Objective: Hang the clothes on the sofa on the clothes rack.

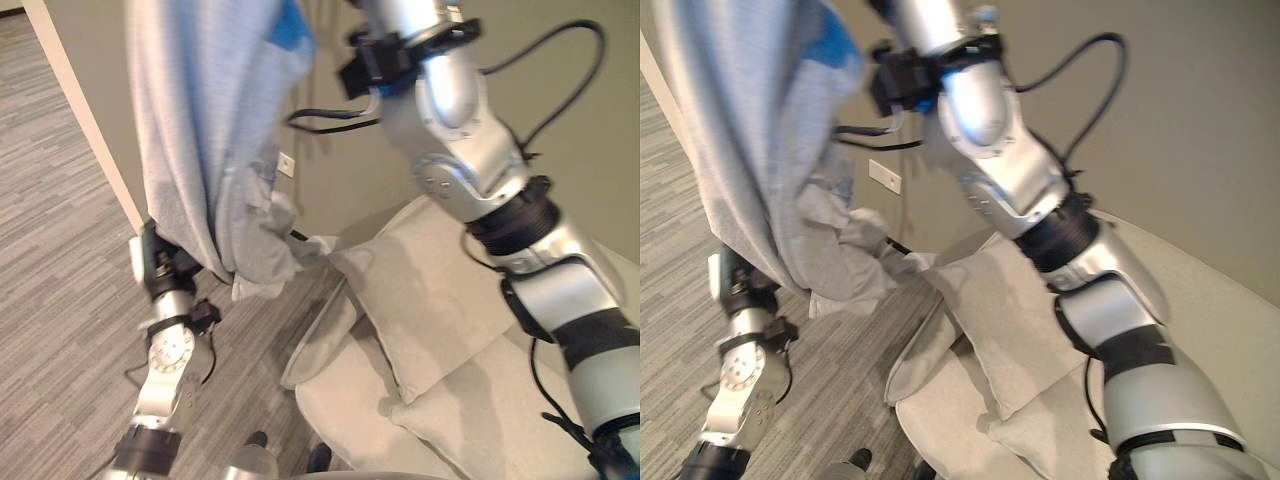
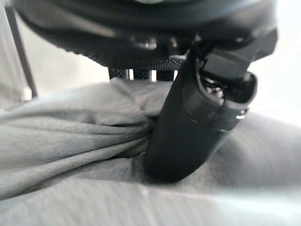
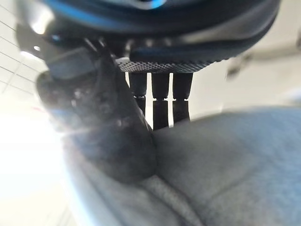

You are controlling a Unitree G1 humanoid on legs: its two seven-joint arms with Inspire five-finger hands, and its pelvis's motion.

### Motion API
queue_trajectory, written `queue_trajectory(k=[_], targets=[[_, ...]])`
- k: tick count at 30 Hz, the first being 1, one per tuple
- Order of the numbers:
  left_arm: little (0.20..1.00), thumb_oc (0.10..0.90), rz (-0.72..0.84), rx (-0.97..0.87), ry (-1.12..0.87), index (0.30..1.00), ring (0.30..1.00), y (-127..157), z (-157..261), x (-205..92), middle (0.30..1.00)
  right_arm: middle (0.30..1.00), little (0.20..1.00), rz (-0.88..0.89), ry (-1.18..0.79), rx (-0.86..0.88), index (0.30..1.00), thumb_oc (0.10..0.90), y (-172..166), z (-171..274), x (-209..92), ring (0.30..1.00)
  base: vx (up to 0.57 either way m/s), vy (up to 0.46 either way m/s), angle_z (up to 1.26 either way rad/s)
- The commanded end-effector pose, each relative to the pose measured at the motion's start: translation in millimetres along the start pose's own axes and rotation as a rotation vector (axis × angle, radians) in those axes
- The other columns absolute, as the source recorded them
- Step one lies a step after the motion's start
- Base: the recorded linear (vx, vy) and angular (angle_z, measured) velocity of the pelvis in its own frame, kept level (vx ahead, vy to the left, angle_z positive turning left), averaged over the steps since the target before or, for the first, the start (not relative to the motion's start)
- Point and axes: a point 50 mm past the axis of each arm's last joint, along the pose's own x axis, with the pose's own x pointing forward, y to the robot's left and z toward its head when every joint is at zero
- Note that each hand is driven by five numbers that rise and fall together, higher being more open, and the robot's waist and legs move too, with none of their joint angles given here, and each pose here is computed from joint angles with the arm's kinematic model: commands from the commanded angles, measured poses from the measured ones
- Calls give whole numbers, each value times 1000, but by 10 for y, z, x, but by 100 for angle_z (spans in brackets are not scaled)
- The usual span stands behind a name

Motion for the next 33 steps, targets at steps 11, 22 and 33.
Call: queue_trajectory(k=[11, 22, 33], targets=[[300, 400, -123, -520, -92, 300, 300, 66, 265, -325, 300, 300, 300, -531, 168, -128, 300, 400, -788, -75, -2282, 300, -130, 75, 44], [300, 400, -314, -451, -15, 300, 300, -369, 184, -371, 300, 300, 300, -536, 501, -60, 300, 400, -583, -371, -2817, 300, 7, 536, -14], [300, 400, -343, -164, -78, 300, 300, -223, 261, -310, 300, 300, 300, -729, 488, -116, 300, 400, -604, -282, -3012, 300, -69, 574, 4]])
